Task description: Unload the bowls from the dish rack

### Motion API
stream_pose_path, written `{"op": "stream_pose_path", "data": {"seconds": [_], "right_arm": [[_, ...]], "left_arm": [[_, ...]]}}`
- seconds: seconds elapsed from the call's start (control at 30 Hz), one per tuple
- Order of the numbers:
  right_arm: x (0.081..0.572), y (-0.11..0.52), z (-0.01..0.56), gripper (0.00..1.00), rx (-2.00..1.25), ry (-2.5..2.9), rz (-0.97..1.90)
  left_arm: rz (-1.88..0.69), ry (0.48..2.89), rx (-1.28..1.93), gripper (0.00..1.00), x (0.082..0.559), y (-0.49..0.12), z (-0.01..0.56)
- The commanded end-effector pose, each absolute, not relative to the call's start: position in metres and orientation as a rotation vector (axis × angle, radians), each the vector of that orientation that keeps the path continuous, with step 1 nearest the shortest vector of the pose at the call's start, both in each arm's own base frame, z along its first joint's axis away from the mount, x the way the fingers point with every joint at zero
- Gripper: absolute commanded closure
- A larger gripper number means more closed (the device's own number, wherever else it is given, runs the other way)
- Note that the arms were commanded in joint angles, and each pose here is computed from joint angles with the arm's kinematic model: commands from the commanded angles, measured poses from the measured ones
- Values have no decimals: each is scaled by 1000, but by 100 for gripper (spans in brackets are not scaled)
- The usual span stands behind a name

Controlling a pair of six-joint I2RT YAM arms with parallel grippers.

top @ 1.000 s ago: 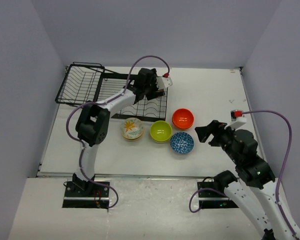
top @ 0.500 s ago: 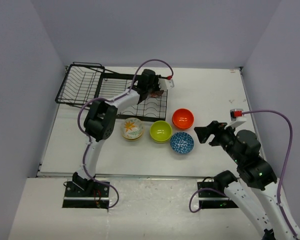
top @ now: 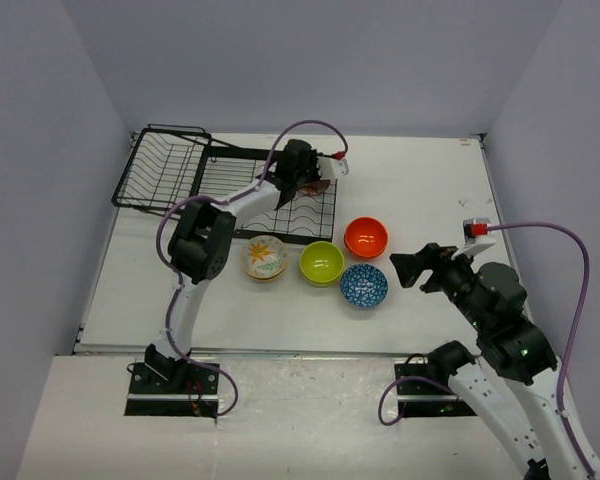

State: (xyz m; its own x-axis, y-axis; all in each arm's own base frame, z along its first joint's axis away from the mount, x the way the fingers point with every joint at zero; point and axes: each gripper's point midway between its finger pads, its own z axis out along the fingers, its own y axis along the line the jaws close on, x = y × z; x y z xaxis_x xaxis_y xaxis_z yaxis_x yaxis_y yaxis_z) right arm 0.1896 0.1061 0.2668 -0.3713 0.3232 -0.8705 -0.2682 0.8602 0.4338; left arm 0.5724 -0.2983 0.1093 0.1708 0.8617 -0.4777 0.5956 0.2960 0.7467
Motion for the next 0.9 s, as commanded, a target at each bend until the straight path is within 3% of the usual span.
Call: {"op": "stream_pose_path", "data": {"seconds": [0.0,0.23,0.53,0.87], "right_arm": [[186,107,295,19,4,1763,641],[188,108,295,19,-1,1765,644],[190,110,295,19,-10,1774,640],[196,111,295,19,8,1782,639]], "left_arm": [[343,1456,1324,100,567,-317,133],[537,1397,935,100,568,-297,180],[600,1391,774,100,578,-283,196],[443,1419,609,100,558,-277,255]]}}
